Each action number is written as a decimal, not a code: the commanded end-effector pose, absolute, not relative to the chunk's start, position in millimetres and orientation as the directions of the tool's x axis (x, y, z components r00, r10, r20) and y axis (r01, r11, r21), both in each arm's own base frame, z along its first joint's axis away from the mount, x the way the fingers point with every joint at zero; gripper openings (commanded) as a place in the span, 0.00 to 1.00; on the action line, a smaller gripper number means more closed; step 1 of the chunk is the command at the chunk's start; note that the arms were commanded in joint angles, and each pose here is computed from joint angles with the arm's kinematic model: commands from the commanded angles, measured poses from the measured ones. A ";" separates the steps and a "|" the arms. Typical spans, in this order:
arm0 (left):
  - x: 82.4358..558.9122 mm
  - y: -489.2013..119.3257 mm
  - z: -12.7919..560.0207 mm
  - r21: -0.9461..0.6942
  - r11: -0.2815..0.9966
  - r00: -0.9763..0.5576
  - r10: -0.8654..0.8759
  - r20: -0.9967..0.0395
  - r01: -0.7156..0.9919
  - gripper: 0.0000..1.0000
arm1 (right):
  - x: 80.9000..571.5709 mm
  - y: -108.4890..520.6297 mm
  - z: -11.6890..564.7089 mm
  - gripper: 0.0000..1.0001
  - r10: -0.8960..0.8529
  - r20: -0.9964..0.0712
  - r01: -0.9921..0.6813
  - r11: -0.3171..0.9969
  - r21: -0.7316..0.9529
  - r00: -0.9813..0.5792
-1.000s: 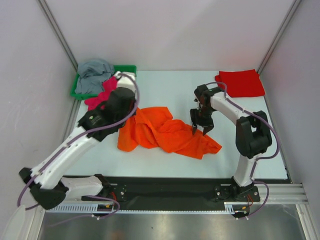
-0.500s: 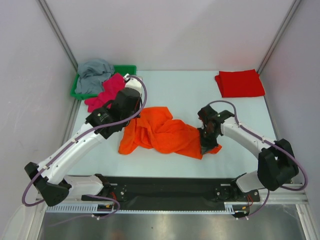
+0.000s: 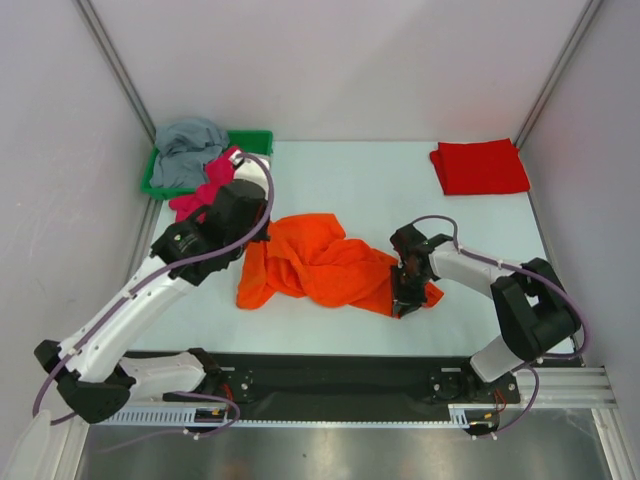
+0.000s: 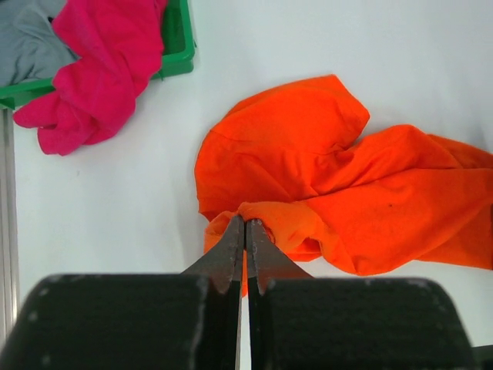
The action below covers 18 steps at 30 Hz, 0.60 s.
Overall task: Fold and stack the t-shirts
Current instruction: Flatten the tshirt out
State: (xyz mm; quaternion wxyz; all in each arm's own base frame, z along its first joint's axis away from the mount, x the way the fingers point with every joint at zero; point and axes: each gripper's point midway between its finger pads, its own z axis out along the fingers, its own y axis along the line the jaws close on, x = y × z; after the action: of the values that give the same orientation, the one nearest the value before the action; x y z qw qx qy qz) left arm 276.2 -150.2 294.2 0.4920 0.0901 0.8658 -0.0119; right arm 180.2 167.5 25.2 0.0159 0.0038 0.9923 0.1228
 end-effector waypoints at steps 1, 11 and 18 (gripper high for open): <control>270.4 -131.9 343.0 -0.011 0.995 -0.402 0.031 -0.915 0.103 0.00 | 204.8 180.5 31.4 0.25 -0.001 -0.092 -0.026 0.961 0.274 -0.996; 291.0 -110.6 357.2 0.145 0.989 -0.360 0.148 -0.921 0.035 0.00 | 263.6 170.1 53.9 0.00 -0.012 -0.135 -0.044 0.970 0.237 -0.991; 314.2 -108.1 343.1 0.240 0.971 -0.426 0.214 -0.879 -0.007 0.00 | 304.5 181.4 67.7 0.28 -0.067 -0.116 -0.095 0.962 0.257 -0.991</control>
State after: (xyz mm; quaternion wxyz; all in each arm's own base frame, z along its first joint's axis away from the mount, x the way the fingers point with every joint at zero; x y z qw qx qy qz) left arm 309.6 -118.0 321.5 0.5122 0.0715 0.8513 0.0890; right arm 298.4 178.8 55.4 0.0580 -0.0147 0.9896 0.1307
